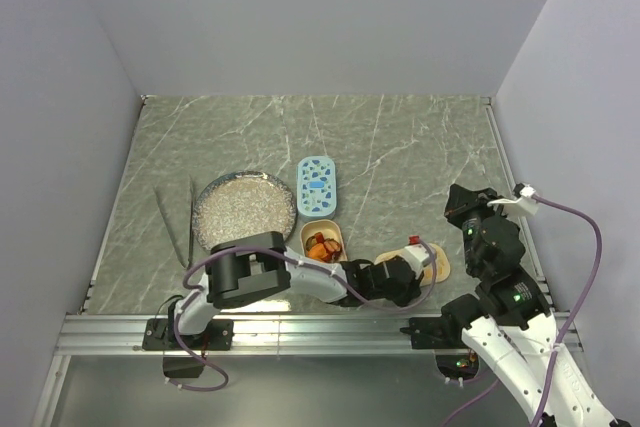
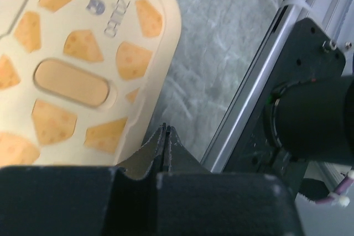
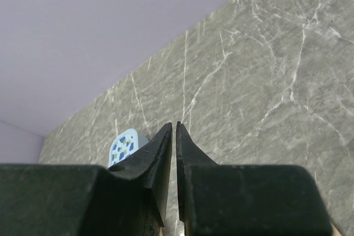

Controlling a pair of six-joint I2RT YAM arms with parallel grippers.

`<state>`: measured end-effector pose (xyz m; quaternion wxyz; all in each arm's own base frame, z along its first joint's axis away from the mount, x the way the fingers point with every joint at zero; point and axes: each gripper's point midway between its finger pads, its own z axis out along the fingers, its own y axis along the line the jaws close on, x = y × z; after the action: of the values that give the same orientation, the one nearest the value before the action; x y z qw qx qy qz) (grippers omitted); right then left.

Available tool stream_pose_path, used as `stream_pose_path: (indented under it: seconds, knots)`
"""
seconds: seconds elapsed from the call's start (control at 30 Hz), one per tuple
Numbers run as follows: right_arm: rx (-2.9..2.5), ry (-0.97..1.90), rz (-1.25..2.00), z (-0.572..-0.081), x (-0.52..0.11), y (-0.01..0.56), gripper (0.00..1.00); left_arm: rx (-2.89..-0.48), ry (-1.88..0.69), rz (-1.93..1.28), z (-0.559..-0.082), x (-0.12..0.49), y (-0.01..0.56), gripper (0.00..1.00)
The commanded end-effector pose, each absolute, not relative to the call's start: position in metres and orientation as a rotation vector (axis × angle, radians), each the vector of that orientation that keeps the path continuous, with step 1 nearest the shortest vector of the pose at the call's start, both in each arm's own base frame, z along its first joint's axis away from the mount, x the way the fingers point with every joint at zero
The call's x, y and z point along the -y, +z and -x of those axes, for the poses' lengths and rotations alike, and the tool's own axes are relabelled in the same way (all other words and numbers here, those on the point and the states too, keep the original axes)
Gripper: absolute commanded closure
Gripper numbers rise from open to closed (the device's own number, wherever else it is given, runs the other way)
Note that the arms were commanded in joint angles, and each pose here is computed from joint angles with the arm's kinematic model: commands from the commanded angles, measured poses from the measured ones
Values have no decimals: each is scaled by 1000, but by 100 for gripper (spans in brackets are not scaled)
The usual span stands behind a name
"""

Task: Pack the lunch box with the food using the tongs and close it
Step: Pick up the lid of the lunch box with the right arm

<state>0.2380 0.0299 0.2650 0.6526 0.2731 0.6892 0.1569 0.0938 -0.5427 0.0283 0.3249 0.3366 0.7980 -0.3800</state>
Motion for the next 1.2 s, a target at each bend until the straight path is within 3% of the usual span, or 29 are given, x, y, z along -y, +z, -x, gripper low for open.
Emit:
stream_pose_path:
  seconds: [0.0, 0.23, 0.8, 1.07, 1.17]
  knots:
    - [-1498, 388, -623, -238, -29, 285, 86, -2113, -975, -927, -101, 548, 12, 100]
    - [-1513, 395, -609, -241, -34, 276, 86, -2113, -940, -820, -149, 567, 2, 100]
    - [-1593, 406, -570, -261, -53, 247, 86, -2159, -714, -570, -289, 496, -12, 100]
    - [-1653, 403, -564, -270, -62, 214, 86, -2076, -723, -548, -322, 508, 24, 100]
    - [-1676, 415, -553, -273, -67, 203, 85, -2011, -730, -525, -326, 504, 62, 100]
